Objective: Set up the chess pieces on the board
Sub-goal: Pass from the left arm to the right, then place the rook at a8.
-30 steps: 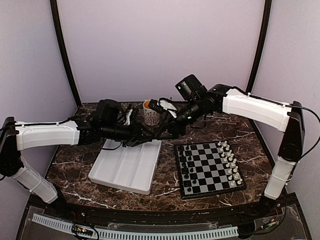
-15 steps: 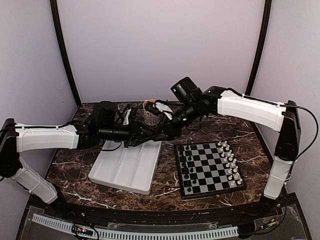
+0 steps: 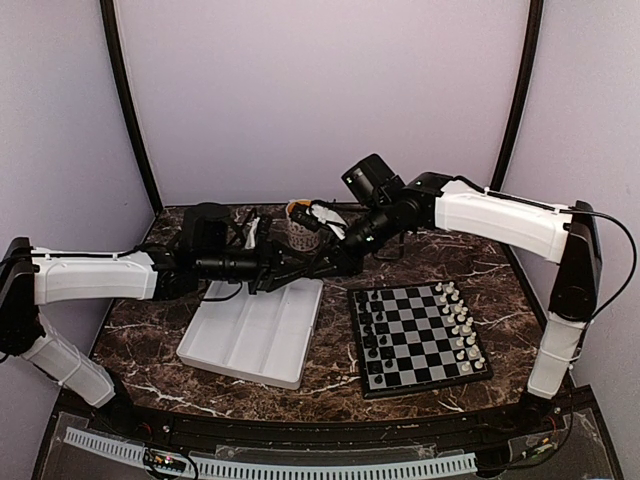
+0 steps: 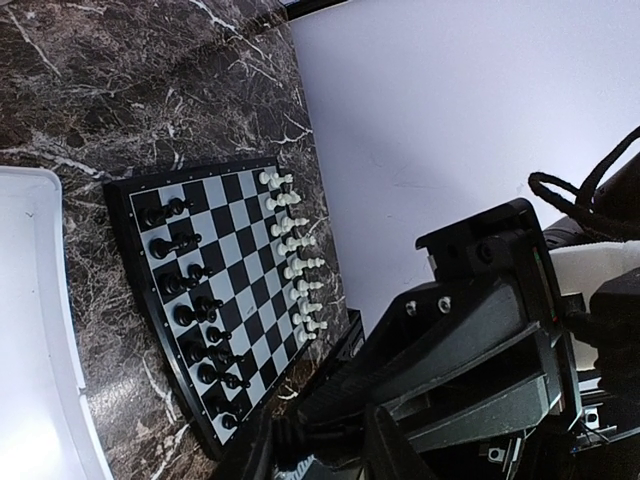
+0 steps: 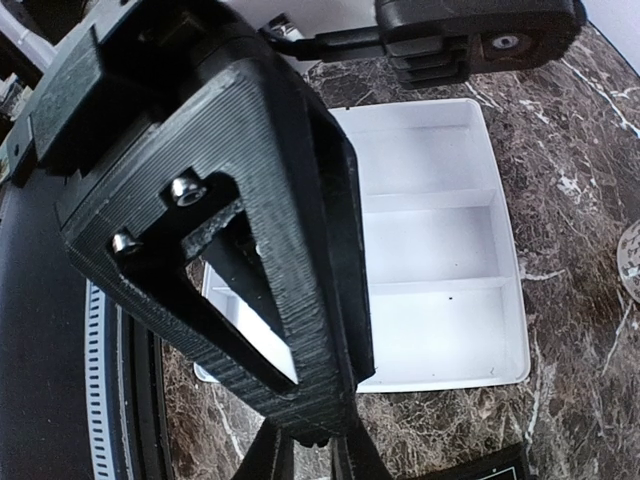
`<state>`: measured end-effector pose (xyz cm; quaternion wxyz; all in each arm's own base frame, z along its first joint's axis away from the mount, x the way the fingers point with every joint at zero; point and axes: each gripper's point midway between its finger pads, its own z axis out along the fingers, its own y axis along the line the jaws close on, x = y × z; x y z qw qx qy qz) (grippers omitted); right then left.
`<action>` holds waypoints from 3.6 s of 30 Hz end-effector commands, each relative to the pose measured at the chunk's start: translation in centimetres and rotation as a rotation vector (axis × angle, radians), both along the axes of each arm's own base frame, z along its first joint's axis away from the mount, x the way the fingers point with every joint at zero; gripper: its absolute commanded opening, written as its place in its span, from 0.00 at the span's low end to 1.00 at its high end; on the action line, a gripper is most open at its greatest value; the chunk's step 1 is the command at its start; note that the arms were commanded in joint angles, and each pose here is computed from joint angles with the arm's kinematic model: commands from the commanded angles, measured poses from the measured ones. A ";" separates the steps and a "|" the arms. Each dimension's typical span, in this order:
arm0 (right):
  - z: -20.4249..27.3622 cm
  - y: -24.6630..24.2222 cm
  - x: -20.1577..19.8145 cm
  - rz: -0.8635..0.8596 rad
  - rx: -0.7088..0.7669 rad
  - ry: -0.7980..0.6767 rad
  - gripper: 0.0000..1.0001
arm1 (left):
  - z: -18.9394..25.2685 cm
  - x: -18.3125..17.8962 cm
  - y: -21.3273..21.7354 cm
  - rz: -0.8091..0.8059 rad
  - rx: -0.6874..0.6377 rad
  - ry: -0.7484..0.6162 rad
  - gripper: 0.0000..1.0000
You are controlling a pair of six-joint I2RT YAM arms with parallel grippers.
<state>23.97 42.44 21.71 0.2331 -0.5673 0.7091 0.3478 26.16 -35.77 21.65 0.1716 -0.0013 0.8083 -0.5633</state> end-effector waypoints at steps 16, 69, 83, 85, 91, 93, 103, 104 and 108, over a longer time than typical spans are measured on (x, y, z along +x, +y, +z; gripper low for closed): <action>1.4 -0.3 0.1 -0.002 0.033 -0.083 0.06 | 2.4 -0.1 1.3 0.010 0.025 -0.097 0.96; -8.8 -14.6 -8.4 0.192 -0.357 -0.211 0.08 | -1.2 5.2 10.8 0.139 0.811 -0.379 0.99; -12.6 -11.9 -11.2 0.308 -0.470 -0.227 0.08 | -1.3 4.7 11.0 0.134 0.807 -0.371 0.99; -12.9 -11.6 -11.2 0.315 -0.491 -0.236 0.08 | -1.2 4.6 11.1 0.135 0.803 -0.371 0.99; -13.8 -11.1 -11.6 0.338 -0.538 -0.235 0.08 | -1.4 4.2 11.4 0.140 0.797 -0.369 0.99; -14.0 -11.0 -11.8 0.345 -0.545 -0.234 0.08 | -1.5 4.1 11.4 0.138 0.795 -0.367 0.99; -14.9 -11.4 -12.5 0.380 -0.602 -0.219 0.08 | -1.9 4.0 11.3 0.127 0.790 -0.361 0.99; -15.1 -11.6 -12.5 0.383 -0.610 -0.220 0.08 | -2.0 3.9 11.3 0.127 0.791 -0.360 0.99; -15.5 -12.1 -12.5 0.389 -0.642 -0.217 0.08 | -2.0 3.9 11.2 0.125 0.784 -0.359 0.99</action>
